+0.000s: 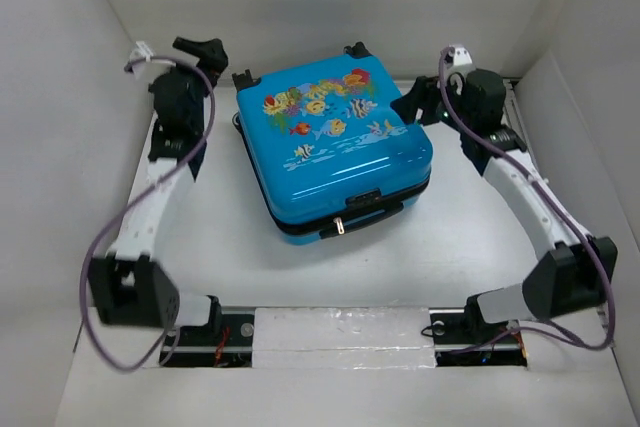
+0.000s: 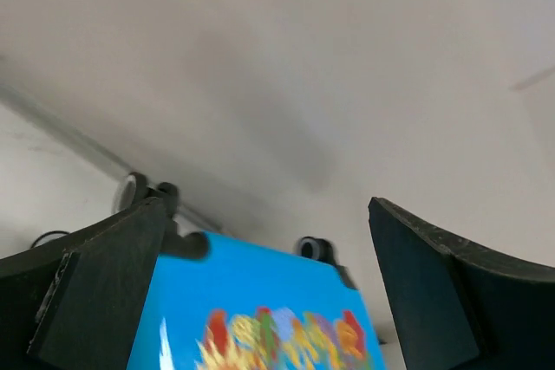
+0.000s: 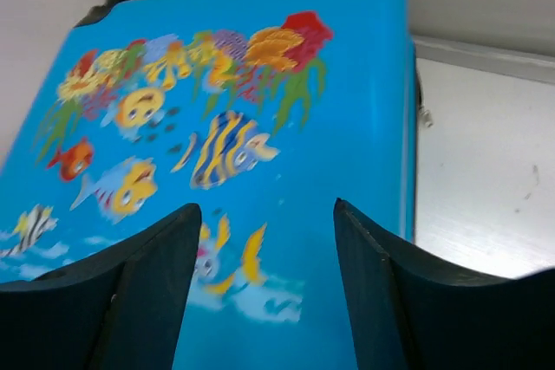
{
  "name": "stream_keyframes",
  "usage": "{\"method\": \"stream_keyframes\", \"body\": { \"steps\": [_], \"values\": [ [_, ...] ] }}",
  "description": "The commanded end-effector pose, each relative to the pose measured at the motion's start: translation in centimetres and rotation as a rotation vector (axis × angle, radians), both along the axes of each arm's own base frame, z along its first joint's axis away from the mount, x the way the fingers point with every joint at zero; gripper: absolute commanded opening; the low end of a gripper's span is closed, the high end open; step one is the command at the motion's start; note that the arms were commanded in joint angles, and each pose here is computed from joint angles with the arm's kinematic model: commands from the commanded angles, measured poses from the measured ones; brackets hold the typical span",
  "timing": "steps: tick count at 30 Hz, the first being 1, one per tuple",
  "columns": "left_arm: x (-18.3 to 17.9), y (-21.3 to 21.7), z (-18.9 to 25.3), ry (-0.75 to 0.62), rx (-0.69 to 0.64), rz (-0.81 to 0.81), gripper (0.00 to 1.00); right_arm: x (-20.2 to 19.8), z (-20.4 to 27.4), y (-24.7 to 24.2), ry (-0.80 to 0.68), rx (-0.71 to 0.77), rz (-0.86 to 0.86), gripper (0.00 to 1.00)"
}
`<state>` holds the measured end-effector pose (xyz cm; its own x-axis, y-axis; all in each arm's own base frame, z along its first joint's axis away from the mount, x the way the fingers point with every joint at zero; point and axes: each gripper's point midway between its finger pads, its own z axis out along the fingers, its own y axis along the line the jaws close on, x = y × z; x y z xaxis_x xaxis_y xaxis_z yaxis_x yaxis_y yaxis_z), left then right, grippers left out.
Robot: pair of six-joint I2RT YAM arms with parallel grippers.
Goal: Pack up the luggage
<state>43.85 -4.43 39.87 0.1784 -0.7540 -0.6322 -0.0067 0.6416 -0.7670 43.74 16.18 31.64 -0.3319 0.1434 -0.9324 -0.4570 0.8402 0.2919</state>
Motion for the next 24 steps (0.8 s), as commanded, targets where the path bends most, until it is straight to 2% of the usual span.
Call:
{"method": "stream_keyframes", "body": {
  "steps": [1, 2, 3, 5, 6, 7, 8, 9, 11, 16, 21, 24],
  "values": [
    [6.0, -2.1, -3.8, 0.147, -0.028, -0.221, 1.0, -3.2, -2.5, 0.5, 0.024, 0.055, 0.013, 0.66],
    [7.3, -2.1, -4.3, 0.177, 0.001, -0.22, 1.0, -4.8, -1.5, 0.8, -0.014, 0.063, 0.028, 0.63],
    [9.7, -1.8, -7.4, 0.266, 0.016, -0.199, 1.0, -6.1, -2.1, 1.8, -0.013, 0.064, 0.062, 0.6],
    [11.6, -1.7, -5.8, 0.27, 0.065, -0.22, 1.0, -7.9, -4.9, 2.1, 0.014, 0.043, 0.075, 0.59],
    [12.5, -1.4, -6.4, 0.29, 0.061, -0.233, 1.0, -8.8, -4.8, 1.8, 0.003, 0.045, 0.075, 0.59],
    [13.9, -1.6, -9.0, 0.34, 0.047, -0.303, 1.0, -9.8, -5.4, 2.2, 0.01, 0.046, 0.1, 0.59],
    [14.6, -1.8, -8.1, 0.318, 0.029, -0.341, 1.0, -10.9, -7.2, 2.3, 0.042, 0.038, 0.111, 0.6],
    [15.3, -1.8, -8.5, 0.323, -0.015, -0.367, 1.0, -11.8, -6.6, 2.0, 0.017, 0.044, 0.111, 0.62],
    [16.4, -1.6, -11.2, 0.374, -0.065, -0.41, 1.0, -13.5, -7.3, 2.6, 0.011, 0.037, 0.15, 0.63],
    [17.4, -0.9, -12.8, 0.353, -0.144, -0.41, 1.0, -16.1, -8.2, 3.1, 0.013, 0.034, 0.189, 0.66],
    [17.4, -1.8, -15.2, 0.368, -0.224, -0.454, 1.0, -16.6, -9.6, 3.5, 0.054, 0.018, 0.201, 0.66],
    [17.3, -2.6, -16.0, 0.34, -0.314, -0.491, 1.0, -16.8, -9.6, 3.9, 0.053, 0.015, 0.21, 0.66]
  ]
}}
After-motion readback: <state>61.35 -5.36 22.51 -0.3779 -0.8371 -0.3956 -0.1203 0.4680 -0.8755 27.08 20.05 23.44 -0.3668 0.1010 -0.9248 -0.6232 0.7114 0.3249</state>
